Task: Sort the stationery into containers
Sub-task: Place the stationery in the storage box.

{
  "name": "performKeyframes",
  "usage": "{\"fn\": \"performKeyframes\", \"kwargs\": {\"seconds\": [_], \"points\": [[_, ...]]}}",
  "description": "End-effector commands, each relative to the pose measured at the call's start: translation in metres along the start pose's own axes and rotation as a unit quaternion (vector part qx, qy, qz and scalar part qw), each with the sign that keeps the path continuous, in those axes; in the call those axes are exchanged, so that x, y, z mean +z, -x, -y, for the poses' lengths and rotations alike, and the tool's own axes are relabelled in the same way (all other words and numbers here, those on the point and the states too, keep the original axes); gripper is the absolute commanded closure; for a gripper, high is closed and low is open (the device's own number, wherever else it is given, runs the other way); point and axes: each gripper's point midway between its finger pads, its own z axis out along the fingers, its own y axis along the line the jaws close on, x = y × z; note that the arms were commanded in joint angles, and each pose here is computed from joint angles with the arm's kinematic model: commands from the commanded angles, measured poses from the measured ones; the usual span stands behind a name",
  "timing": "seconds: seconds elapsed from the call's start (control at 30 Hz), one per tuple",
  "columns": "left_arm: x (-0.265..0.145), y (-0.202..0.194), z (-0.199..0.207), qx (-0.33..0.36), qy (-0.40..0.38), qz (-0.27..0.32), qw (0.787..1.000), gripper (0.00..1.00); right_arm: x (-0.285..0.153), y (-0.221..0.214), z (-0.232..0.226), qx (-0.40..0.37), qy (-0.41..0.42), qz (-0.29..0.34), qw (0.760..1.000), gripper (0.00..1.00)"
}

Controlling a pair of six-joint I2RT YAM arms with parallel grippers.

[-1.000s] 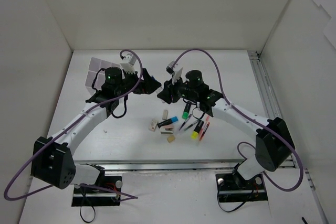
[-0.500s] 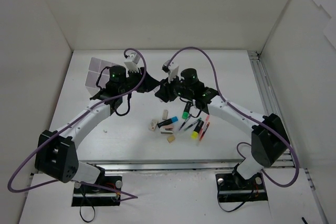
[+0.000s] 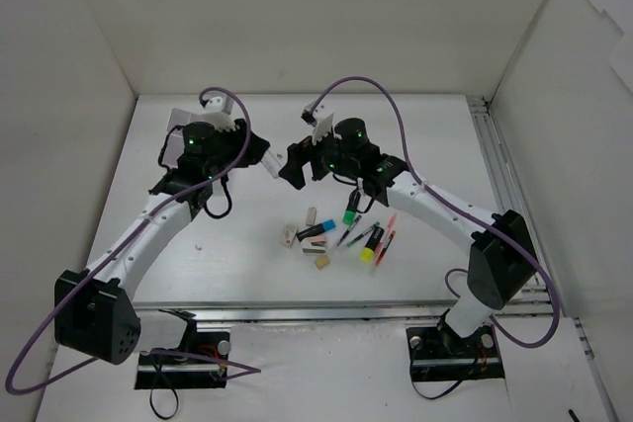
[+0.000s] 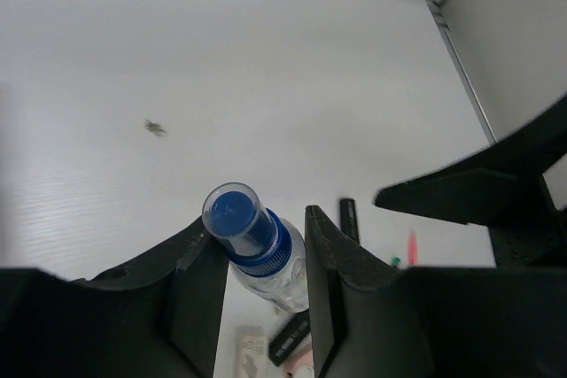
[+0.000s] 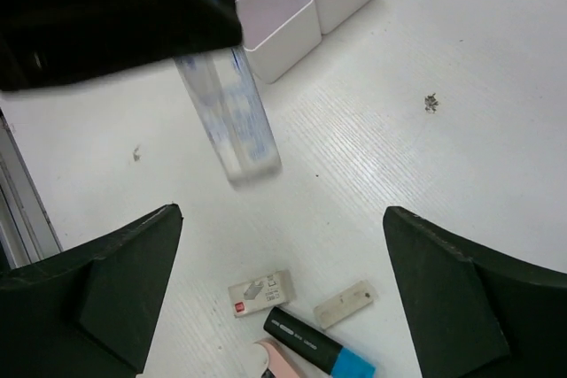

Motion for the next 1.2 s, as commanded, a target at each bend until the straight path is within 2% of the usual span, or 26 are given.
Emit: {"fn": "performKeyframes", "kwargs": {"seconds": [0.0,0.17,0.2,0.3,0.53,0.67,0.97,1.07,1.1,1.17], "points": [[-0.036,0.085,-0.031,0.026,0.064,0.127,0.990,1.00,-0.021,0.052,-0.006,-0.012,0.001,0.071,0.997,0.02],[-0.059,0.116,-0.107,0.039,0.185,0.173,0.967,1.00,-0.044,0.034,0.023,0.006,-0.052,0.053,0.997,0.02],[-0.067,0.127,-0.133,0.044,0.233,0.184,0.954,1.00,-0.049,0.031,0.039,0.010,-0.087,0.051,0.995,0.02],[-0.082,0.143,-0.179,0.049,0.328,0.200,0.922,1.00,-0.071,0.021,0.058,0.017,-0.136,0.052,0.989,0.02],[-0.082,0.159,-0.232,0.093,0.405,0.208,0.886,1.00,-0.109,-0.012,0.094,0.016,-0.232,0.028,0.972,0.02],[-0.070,0.156,-0.254,0.105,0.426,0.188,0.879,1.00,-0.126,-0.029,0.108,0.016,-0.277,0.006,0.961,0.02],[-0.056,0.139,-0.268,0.086,0.431,0.162,0.883,1.00,-0.149,-0.054,0.128,0.028,-0.331,-0.012,0.943,0.02],[-0.061,0.131,-0.275,0.073,0.444,0.152,0.880,0.88,-0.153,-0.060,0.132,0.034,-0.343,-0.020,0.938,0.02],[-0.061,0.129,-0.276,0.070,0.445,0.151,0.880,0.81,-0.154,-0.063,0.134,0.037,-0.346,-0.022,0.937,0.02],[-0.063,0.126,-0.275,0.068,0.445,0.148,0.880,0.78,-0.155,-0.067,0.135,0.043,-0.349,-0.026,0.936,0.02]]}}
